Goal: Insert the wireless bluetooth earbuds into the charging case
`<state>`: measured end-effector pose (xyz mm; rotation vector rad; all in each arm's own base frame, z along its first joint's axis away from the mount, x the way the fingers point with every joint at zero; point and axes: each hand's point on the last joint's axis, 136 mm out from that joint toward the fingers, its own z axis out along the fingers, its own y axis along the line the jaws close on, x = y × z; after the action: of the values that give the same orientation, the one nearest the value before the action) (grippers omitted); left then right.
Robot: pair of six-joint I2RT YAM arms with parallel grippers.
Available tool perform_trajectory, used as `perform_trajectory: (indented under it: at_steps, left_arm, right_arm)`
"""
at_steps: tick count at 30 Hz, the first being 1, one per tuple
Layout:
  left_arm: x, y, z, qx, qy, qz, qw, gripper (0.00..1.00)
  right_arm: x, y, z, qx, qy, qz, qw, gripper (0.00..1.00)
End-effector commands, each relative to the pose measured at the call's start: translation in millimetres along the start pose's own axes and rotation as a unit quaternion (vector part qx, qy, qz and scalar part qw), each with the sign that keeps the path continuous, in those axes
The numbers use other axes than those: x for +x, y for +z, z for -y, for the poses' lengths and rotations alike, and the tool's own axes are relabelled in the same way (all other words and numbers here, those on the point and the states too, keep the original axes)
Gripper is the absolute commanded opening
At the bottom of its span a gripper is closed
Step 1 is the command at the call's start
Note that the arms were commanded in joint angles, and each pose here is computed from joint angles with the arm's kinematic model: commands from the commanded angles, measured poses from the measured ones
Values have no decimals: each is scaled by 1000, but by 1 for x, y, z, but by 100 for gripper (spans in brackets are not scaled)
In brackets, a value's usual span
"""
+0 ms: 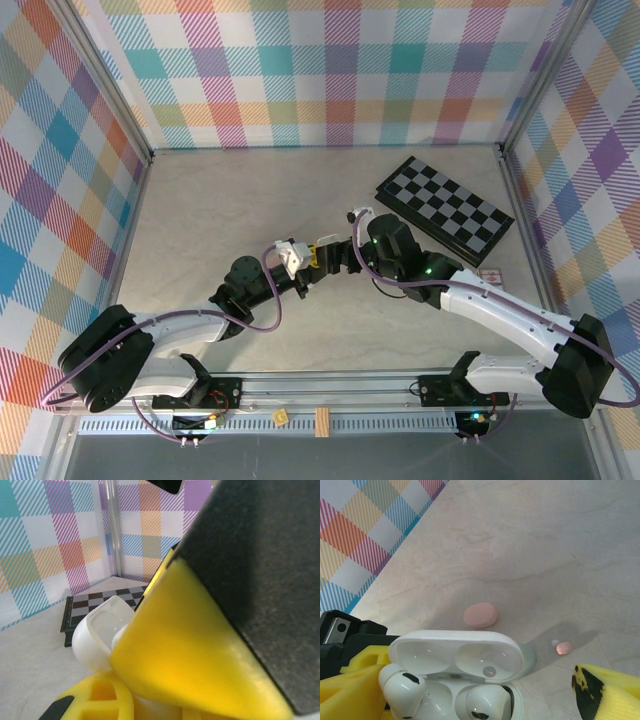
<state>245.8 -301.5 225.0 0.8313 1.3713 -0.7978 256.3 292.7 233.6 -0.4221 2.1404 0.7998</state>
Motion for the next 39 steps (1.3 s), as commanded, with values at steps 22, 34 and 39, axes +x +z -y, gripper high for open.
perform_trajectory:
  at_steps: [22,34,39]
  left_arm:
    - [0,-8,-7,-29,33,5,999,0]
    - [-7,-8,-5,-20,38,14,999,1]
    - [-1,-10,-5,-22,43,3,999,1]
  right_arm:
    - [-21,-33,-11,-19,-7,27,999,92]
    - [-23,-25,-17,-21,-8,2,1000,87]
    - [-25,-21,-26,-36,-7,-15,999,62]
